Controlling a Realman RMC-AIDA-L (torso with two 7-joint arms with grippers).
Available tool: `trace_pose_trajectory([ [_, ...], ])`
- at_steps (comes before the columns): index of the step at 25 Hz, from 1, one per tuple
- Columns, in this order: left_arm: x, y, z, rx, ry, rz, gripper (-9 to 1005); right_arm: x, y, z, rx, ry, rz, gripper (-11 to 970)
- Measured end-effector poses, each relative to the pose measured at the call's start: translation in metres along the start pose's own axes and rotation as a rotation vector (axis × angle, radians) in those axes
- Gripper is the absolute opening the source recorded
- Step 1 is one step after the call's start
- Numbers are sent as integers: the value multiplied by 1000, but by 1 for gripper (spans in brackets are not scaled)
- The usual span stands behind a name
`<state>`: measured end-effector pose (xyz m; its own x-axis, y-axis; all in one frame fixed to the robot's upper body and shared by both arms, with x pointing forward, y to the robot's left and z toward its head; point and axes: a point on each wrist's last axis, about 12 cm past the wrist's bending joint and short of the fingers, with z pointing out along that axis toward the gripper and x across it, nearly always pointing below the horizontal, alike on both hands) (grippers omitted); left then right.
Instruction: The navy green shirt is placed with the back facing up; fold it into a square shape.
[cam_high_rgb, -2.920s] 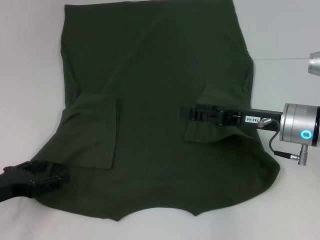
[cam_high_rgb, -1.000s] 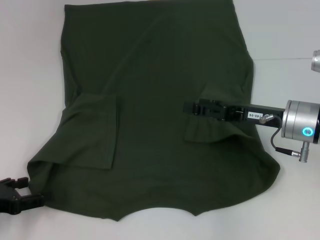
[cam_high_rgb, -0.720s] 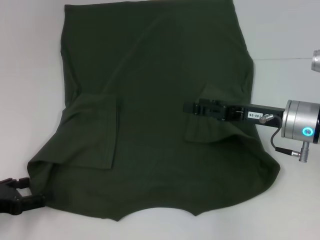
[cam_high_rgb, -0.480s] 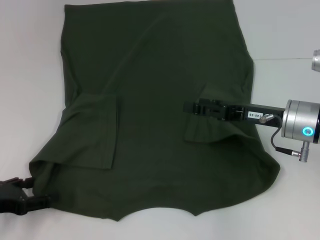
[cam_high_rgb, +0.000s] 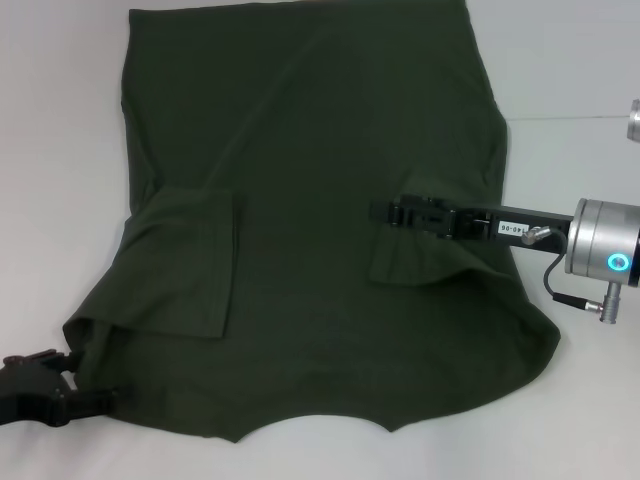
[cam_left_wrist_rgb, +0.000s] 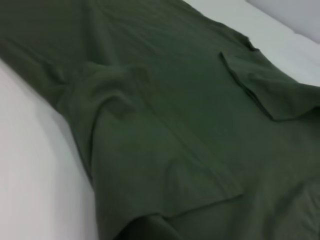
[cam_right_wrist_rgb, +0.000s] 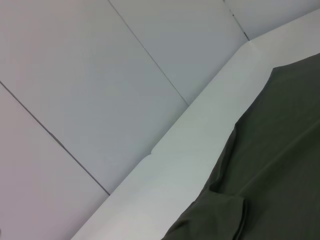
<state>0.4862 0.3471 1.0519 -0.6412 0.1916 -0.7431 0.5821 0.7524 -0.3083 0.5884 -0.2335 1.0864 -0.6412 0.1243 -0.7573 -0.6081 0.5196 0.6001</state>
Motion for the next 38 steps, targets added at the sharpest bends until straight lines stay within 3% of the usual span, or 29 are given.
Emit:
trace_pose_trajectory([
  [15,-2,1,-1,-2,-2,-5,884,0,0,0,0,0,0,892],
  [24,-4,3,-2,-10,6,0,597,0,0,0,-2,1,1,877],
  [28,-4,3,-1,-12,7,0,481,0,0,0,-4,1,1,797],
  [38,-5,2,-1,-10,6,1,100,1,0,-1,-5,1,3,800],
])
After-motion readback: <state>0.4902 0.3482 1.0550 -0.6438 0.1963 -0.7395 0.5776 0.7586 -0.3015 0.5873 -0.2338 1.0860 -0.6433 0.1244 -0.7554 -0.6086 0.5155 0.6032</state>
